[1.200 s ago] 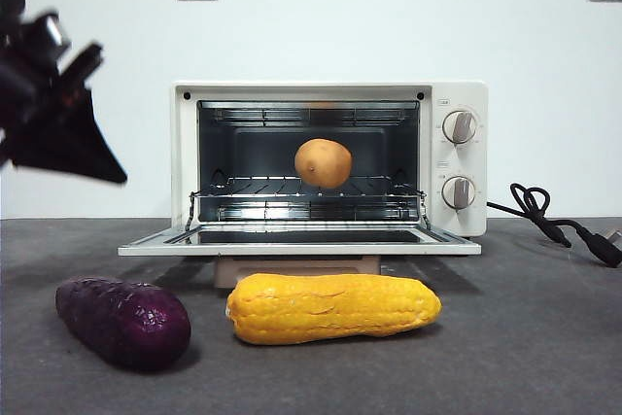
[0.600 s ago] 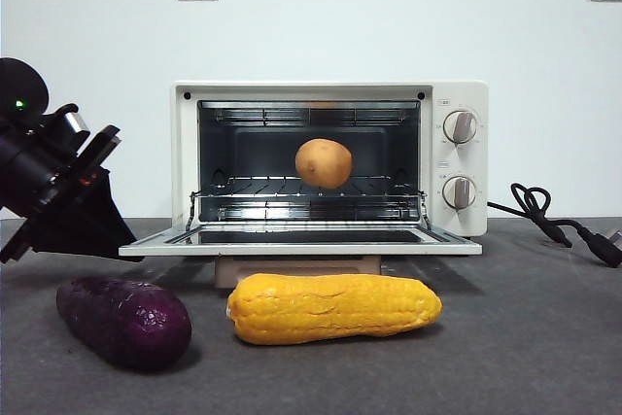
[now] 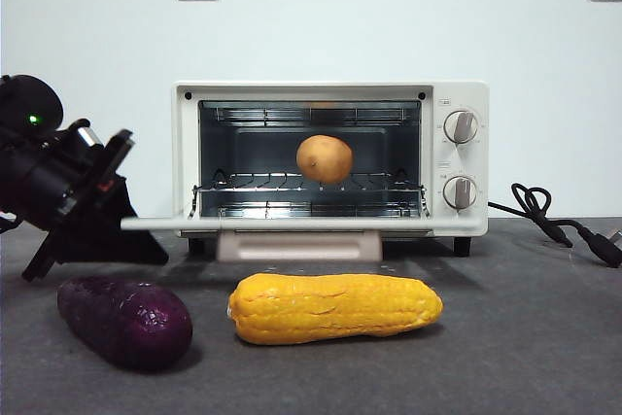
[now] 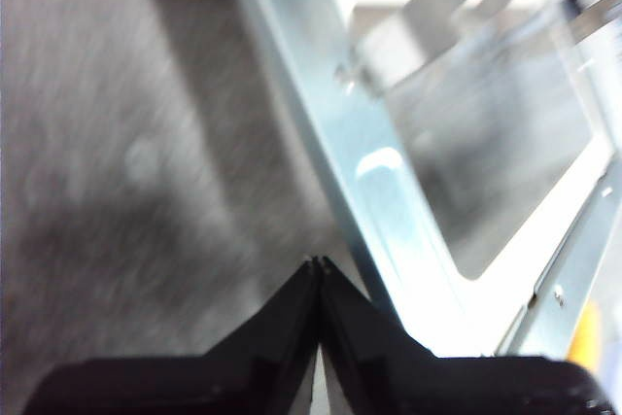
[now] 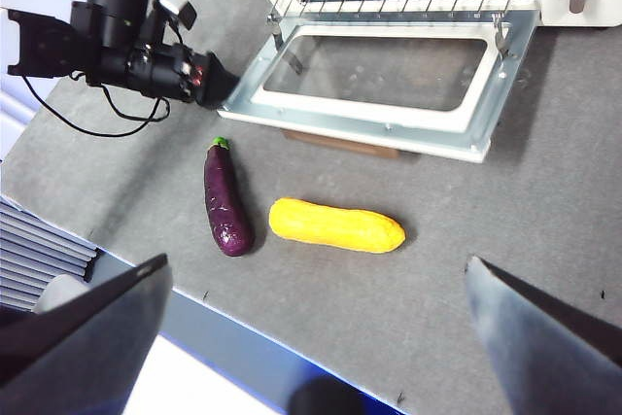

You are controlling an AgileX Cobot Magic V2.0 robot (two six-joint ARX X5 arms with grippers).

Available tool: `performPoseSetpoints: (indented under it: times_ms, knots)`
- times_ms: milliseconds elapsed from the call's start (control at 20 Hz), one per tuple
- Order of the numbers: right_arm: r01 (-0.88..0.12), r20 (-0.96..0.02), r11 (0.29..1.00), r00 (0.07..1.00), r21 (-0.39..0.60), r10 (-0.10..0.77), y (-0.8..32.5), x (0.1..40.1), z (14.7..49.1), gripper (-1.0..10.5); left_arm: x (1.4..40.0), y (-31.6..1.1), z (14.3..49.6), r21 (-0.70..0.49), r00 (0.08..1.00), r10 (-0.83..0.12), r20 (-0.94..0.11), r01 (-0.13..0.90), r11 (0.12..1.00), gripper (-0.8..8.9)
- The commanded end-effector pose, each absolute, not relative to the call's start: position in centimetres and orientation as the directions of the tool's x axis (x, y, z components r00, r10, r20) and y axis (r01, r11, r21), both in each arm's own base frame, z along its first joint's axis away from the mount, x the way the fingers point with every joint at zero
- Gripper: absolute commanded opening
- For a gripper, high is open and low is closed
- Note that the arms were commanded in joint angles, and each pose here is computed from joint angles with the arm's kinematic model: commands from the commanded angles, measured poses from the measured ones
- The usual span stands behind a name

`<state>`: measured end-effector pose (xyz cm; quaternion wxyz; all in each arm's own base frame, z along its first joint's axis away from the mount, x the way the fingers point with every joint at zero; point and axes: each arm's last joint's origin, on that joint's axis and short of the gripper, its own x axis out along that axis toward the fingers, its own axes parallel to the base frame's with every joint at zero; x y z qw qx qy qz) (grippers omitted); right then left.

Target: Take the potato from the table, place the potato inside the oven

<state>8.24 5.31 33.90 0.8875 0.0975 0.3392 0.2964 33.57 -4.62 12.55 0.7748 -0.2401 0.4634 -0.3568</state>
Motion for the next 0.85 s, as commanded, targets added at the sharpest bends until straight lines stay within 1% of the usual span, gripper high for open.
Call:
performPoseSetpoints:
  times_ms: [50, 250, 400, 600, 750, 850]
  knots:
    - [-0.457, -0.539, 0.806, 0.599, 0.377, 0.592, 5.3, 8.2, 33.9, 5.0, 34.0, -4.4, 13.0, -0.769, 0.317, -0.833, -0.453, 0.333, 0.545, -0.09]
    - [-0.457, -0.539, 0.806, 0.599, 0.377, 0.592, 5.3, 8.2, 33.9, 5.0, 35.3, -3.7, 14.4, -0.803, 0.387, -0.857, -0.34, 0.355, 0.479, -0.09]
    - [-0.455, -0.539, 0.806, 0.599, 0.379, 0.592, 5.3, 8.2, 33.9, 5.0, 36.3, -3.8, 15.9, -0.79, 0.459, -0.854, -0.244, 0.417, 0.449, -0.09]
    - [-0.452, -0.539, 0.805, 0.598, 0.384, 0.592, 5.3, 8.2, 33.9, 5.0, 37.2, -4.2, 17.6, -0.761, 0.574, -0.805, -0.153, 0.451, 0.466, -0.09]
    - [-0.451, -0.542, 0.806, 0.597, 0.383, 0.592, 5.3, 8.2, 33.9, 5.0, 37.3, -4.2, 18.0, -0.742, 0.596, -0.792, -0.132, 0.471, 0.478, -0.09]
    - [-0.451, -0.545, 0.807, 0.595, 0.382, 0.59, 5.3, 8.2, 33.9, 5.0, 37.2, -4.3, 18.1, -0.764, 0.576, -0.808, -0.124, 0.465, 0.448, -0.08]
